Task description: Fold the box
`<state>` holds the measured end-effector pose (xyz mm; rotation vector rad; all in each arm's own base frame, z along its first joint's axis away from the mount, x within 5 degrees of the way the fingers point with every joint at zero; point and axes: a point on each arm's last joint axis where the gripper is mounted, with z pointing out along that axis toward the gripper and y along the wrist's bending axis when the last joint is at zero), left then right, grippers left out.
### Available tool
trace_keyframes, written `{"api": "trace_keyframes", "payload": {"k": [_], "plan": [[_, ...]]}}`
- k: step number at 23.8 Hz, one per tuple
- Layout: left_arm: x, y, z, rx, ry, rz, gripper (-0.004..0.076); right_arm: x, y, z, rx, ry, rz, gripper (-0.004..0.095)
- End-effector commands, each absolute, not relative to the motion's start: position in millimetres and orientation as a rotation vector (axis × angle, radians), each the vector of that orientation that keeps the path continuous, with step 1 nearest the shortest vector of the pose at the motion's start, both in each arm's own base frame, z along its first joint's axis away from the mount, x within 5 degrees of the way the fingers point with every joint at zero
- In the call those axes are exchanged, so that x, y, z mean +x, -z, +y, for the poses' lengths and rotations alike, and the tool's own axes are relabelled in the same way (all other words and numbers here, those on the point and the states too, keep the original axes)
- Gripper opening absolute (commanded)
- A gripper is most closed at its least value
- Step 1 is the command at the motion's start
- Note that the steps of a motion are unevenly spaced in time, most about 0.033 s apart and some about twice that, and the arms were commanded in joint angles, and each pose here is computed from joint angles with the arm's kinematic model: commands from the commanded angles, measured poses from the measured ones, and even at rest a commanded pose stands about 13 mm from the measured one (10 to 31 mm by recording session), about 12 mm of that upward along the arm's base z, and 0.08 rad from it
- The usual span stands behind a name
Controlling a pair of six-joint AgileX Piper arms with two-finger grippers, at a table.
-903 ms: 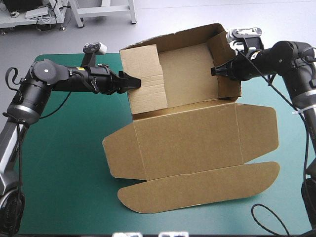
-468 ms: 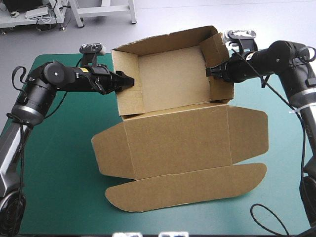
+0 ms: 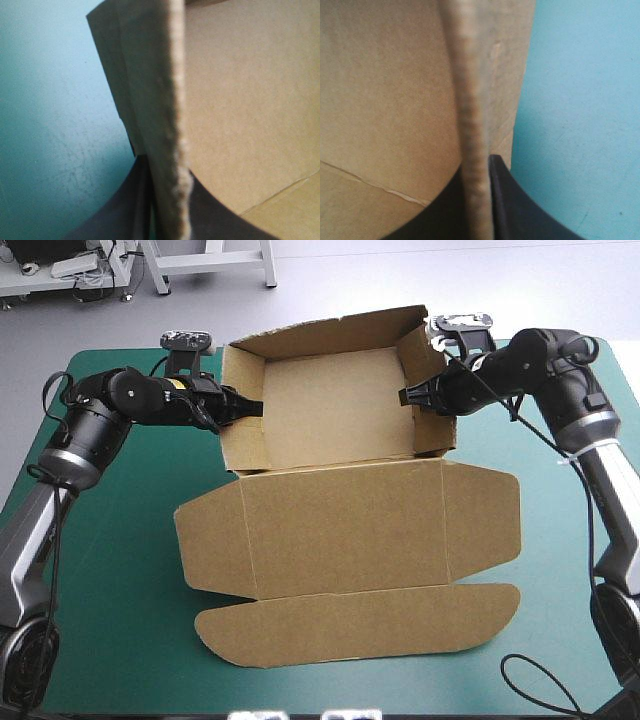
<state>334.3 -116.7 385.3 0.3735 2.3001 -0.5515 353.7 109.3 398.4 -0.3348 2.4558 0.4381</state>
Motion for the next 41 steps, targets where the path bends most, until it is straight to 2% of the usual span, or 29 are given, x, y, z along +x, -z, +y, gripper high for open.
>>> {"api": "trace_keyframes", "payload": {"k": [1, 4, 7, 9, 14, 16, 19, 27, 31, 41], "plan": [[320.4, -411.0, -142.8, 0.415, 0.709, 2.172, -0.0009, 350.8, -404.0, 128.3, -0.409, -0.422, 2.417, -0.0016], [331.7, -379.4, -158.6, 0.488, 0.695, 2.303, -0.0009, 356.7, -380.9, 144.0, -0.473, -0.305, 2.504, -0.0016], [343.3, -348.6, -163.2, 0.531, 0.679, 2.450, -0.0009, 362.8, -359.5, 148.1, -0.508, -0.270, 2.606, -0.0017], [350.7, -336.3, -166.5, 0.561, 0.676, 2.516, -0.0009, 367.6, -347.1, 151.0, -0.514, -0.278, 2.652, -0.0017], [366.5, -321.5, -179.8, 0.708, 0.529, 2.742, -0.0009, 373.7, -323.0, 163.1, -0.512, -0.411, 2.763, -0.0017], [368.9, -319.8, -191.4, 0.755, 0.451, 2.732, -0.0009, 374.5, -320.6, 164.6, -0.509, -0.428, 2.770, -0.0017], [369.3, -310.0, -206.9, 0.824, 0.317, 2.734, -0.0009, 378.1, -316.0, 160.1, -0.468, -0.344, 2.790, -0.0017], [373.4, -298.8, -208.1, 0.843, 0.289, 2.754, -0.0008, 381.6, -309.3, 160.1, -0.450, -0.377, 2.811, -0.0018], [370.4, -300.4, -214.1, 0.969, 0.398, 2.699, -0.0008, 382.7, -307.3, 156.4, -0.440, -0.367, 2.819, -0.0017], [366.4, -303.1, -222.0, 0.950, 0.549, 2.694, -0.0008, 382.7, -307.3, 156.5, -0.428, -0.370, 2.822, 0.0010]]}}
